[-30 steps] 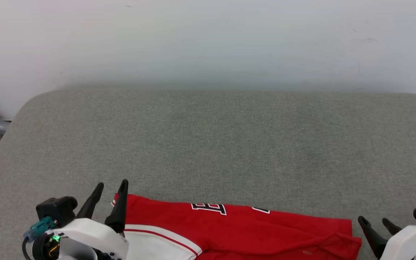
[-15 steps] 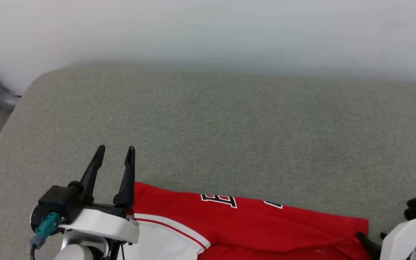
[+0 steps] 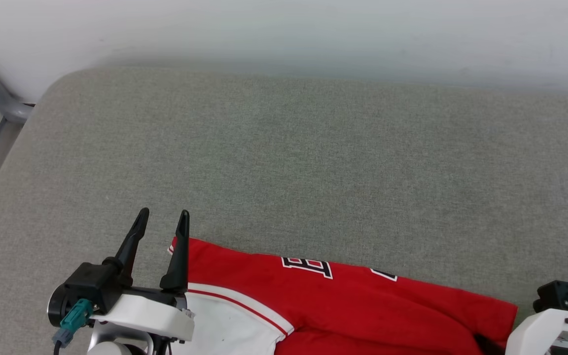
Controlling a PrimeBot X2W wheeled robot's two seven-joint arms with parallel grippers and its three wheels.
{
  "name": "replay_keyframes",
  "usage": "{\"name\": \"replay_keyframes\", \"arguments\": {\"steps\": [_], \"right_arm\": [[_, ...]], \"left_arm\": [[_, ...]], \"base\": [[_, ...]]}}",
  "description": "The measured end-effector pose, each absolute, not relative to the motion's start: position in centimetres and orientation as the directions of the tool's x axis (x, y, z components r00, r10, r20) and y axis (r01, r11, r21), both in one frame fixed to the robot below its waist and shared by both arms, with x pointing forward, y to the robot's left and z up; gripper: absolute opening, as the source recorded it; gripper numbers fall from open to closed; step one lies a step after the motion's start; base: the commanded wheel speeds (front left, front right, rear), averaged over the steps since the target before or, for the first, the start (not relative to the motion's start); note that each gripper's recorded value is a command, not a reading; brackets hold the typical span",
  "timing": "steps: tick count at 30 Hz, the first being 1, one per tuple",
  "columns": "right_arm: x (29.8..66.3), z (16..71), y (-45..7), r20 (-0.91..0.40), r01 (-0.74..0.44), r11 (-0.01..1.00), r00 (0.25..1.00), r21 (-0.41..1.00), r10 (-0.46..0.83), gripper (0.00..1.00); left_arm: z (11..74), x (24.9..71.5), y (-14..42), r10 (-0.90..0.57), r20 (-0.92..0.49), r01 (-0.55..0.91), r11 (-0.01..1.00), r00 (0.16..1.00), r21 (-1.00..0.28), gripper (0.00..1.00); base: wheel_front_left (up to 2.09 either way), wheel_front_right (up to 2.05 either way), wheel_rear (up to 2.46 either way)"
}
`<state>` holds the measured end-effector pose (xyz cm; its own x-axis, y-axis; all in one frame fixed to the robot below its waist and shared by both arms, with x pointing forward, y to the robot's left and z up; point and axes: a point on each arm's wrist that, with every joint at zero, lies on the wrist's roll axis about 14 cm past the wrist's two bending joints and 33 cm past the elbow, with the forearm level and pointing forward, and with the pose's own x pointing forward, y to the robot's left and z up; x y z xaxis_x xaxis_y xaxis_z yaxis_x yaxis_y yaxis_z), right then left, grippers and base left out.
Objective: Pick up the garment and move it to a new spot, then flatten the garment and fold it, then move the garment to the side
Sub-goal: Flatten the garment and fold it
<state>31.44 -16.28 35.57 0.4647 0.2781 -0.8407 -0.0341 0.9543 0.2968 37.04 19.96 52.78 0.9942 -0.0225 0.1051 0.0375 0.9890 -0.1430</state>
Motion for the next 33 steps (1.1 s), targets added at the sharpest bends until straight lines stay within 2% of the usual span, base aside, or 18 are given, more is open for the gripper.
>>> {"name": "replay_keyframes", "arguments": {"steps": [3, 10, 16, 24, 26, 29, 33], "right_arm": [[31.7, 36.2, -15.8, -0.825, -0.05, 0.95, 0.483, 0.309, 0.294, 0.0], [32.9, 39.0, -16.7, -0.769, -0.073, 0.954, 0.576, 0.291, 0.279, 0.0], [32.6, 40.8, -21.8, -0.741, 0.051, 0.964, 0.65, 0.262, 0.167, 0.0], [30.5, 41.1, -26.0, -0.755, 0.185, 0.952, 0.653, 0.244, 0.067, 0.0], [30.5, 41.3, -25.2, -0.741, 0.208, 0.921, 0.661, 0.329, 0.116, 0.0], [30.4, 41.5, -21.9, -0.693, 0.236, 0.795, 0.658, 0.56, 0.293, 0.0], [30.3, 42.6, -19.8, -0.607, 0.225, 0.643, 0.644, 0.732, 0.466, 0.0]], "left_arm": [[52.5, 36.7, 20.0, -0.026, 0.098, 0.039, 0.989, 0.995, -0.142, 1.0], [52.6, 35.8, 20.0, -0.036, 0.103, 0.049, 0.991, 0.994, -0.123, 1.0], [53.2, 35.3, 19.4, -0.064, 0.118, 0.076, 0.992, 0.991, -0.099, 1.0], [53.6, 35.1, 18.8, -0.085, 0.128, 0.098, 0.991, 0.988, -0.093, 1.0], [53.6, 35.0, 18.7, -0.084, 0.131, 0.098, 0.991, 0.988, -0.097, 1.0], [53.6, 34.7, 18.6, -0.086, 0.13, 0.099, 0.99, 0.988, -0.099, 1.0], [53.6, 34.2, 18.7, -0.079, 0.128, 0.093, 0.99, 0.989, -0.105, 1.0]], "base": [[0.0, 0.0, 0.0], [0.0, 0.0, 0.0], [0.0, 0.0, 0.0], [0.0, 0.0, 0.0], [0.0, 0.0, 0.0], [0.0, 0.0, 0.0], [0.0, 0.0, 0.0]]}}
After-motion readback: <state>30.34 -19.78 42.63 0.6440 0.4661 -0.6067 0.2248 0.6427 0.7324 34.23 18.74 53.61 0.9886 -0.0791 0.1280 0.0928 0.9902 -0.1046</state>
